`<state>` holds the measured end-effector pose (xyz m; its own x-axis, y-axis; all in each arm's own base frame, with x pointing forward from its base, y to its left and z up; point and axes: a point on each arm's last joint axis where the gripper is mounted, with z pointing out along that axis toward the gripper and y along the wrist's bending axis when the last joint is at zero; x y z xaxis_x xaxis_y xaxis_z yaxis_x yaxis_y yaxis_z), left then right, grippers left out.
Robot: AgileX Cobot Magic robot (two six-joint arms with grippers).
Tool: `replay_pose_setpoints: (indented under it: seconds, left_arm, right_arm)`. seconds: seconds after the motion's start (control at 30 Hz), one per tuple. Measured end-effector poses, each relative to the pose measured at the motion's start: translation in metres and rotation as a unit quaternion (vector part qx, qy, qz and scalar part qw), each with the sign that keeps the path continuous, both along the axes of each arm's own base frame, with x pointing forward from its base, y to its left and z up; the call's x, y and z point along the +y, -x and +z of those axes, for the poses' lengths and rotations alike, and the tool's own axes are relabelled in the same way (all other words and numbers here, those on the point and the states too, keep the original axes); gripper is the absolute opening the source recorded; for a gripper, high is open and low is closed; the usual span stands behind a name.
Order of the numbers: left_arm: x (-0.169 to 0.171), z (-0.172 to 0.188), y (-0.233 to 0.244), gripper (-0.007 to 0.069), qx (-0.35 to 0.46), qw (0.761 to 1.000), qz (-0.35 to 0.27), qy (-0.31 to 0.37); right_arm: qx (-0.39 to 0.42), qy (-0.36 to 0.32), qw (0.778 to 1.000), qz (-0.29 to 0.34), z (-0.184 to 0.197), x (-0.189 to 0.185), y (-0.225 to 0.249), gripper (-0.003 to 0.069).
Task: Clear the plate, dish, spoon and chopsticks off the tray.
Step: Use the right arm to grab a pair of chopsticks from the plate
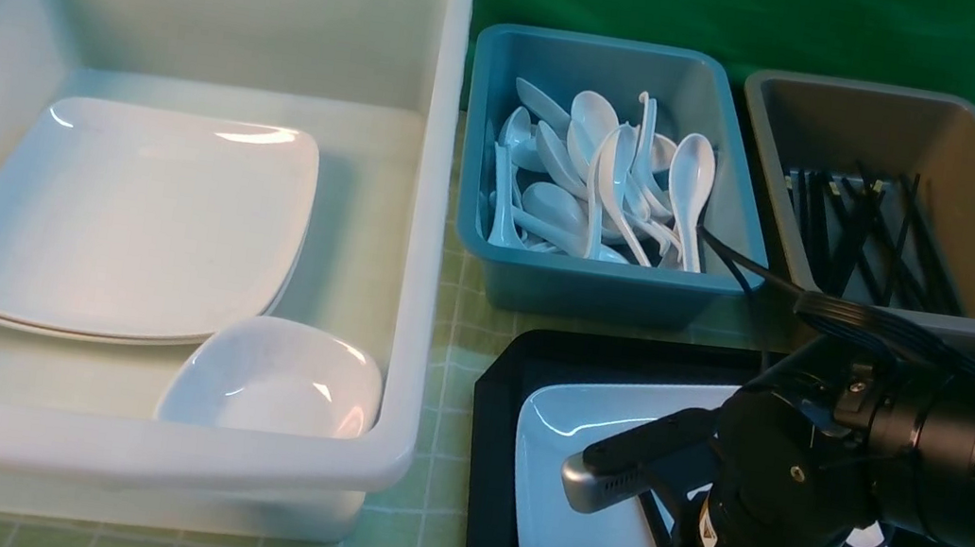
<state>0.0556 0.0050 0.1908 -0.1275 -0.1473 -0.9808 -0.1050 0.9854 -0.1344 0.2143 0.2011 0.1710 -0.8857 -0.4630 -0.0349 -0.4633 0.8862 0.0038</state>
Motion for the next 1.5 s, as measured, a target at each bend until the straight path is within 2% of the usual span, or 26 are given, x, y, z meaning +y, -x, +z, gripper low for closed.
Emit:
replay_pose_setpoints:
  seconds: [0.6,0.7,0.97,1.33,1.5]
  left_arm:
    - [0.000,0.000,0.000,0.0224,0.000,1.000,0.000,0.000]
    - [0.000,0.000,0.000,0.0224,0.000,1.000,0.000,0.000]
    - [0.000,0.000,0.000,0.0224,0.000,1.000,0.000,0.000]
    - [0.000,0.000,0.000,0.0224,0.000,1.000,0.000,0.000]
    - [0.000,0.000,0.000,0.0224,0.000,1.000,0.000,0.000]
  right_arm:
    - [-0.010,-0.012,0.999,-0.033,0.000,0.002,-0.002,0.0437]
    - [-0.014,-0.016,0.999,-0.034,-0.004,0.004,-0.004,0.0403]
    - [-0.018,-0.019,0.999,-0.033,-0.008,0.006,-0.006,0.0222]
    - [-0.013,-0.011,1.000,-0.005,-0.006,0.004,-0.005,0.0106]
    - [-0.028,-0.023,0.999,0.006,0.009,0.001,-0.002,0.0101]
